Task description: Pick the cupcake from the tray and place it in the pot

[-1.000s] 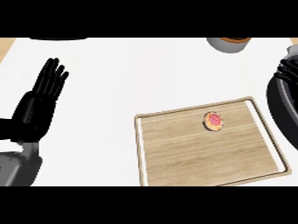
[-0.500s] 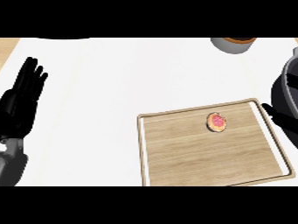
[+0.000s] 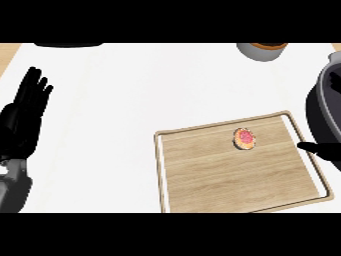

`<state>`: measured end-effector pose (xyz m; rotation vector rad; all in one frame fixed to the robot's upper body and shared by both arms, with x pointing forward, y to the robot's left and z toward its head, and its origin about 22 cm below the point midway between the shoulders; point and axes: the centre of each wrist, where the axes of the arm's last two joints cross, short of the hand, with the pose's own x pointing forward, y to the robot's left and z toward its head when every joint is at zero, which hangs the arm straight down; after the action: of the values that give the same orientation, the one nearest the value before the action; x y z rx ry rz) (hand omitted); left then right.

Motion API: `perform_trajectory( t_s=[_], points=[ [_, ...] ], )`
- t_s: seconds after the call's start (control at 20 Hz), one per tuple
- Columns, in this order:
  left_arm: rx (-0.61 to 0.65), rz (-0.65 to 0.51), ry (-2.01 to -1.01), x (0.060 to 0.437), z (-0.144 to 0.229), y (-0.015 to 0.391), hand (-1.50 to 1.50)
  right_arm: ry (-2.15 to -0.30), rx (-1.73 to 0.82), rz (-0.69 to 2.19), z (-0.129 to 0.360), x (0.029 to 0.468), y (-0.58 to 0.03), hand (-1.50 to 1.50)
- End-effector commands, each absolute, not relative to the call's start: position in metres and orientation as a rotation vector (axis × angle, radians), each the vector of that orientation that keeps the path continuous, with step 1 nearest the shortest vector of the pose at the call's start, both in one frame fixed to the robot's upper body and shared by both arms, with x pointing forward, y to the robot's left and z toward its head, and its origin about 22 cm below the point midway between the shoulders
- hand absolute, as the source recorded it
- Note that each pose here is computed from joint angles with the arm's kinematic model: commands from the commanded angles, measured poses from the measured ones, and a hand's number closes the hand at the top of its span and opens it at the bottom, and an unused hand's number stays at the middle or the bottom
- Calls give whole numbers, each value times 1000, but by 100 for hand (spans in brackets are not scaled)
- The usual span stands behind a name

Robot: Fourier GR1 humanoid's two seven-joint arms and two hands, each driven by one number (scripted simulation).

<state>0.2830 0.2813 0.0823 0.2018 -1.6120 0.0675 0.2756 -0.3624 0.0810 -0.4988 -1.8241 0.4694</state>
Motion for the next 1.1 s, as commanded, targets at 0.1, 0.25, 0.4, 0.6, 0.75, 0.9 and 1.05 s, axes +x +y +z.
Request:
perform_trajectory(
  t_s=[0.1, 0.25, 0.4, 0.6, 0.75, 0.9, 1.05],
  points=[
    [206, 67, -1602, 280, 81, 275, 0, -1524, -477, 830, 129, 282, -342, -150],
    [199, 58, -1621, 292, 86, 271, 0, -1413, -498, 945, 139, 291, -314, -150],
    [197, 56, -1613, 280, 79, 275, 0, -1289, -487, 1050, 142, 287, -296, -150],
    [203, 65, -1624, 294, 90, 282, 0, -1206, -440, 1073, 139, 292, -247, -150],
    [201, 64, -1617, 281, 84, 283, 0, -1188, -437, 1059, 144, 291, -234, -150],
    [214, 67, -1617, 291, 85, 297, 0, -1191, -428, 1047, 130, 296, -245, -150],
    [206, 50, -1617, 282, 71, 286, 0, -1168, -410, 1067, 123, 295, -221, -150]
  ],
)
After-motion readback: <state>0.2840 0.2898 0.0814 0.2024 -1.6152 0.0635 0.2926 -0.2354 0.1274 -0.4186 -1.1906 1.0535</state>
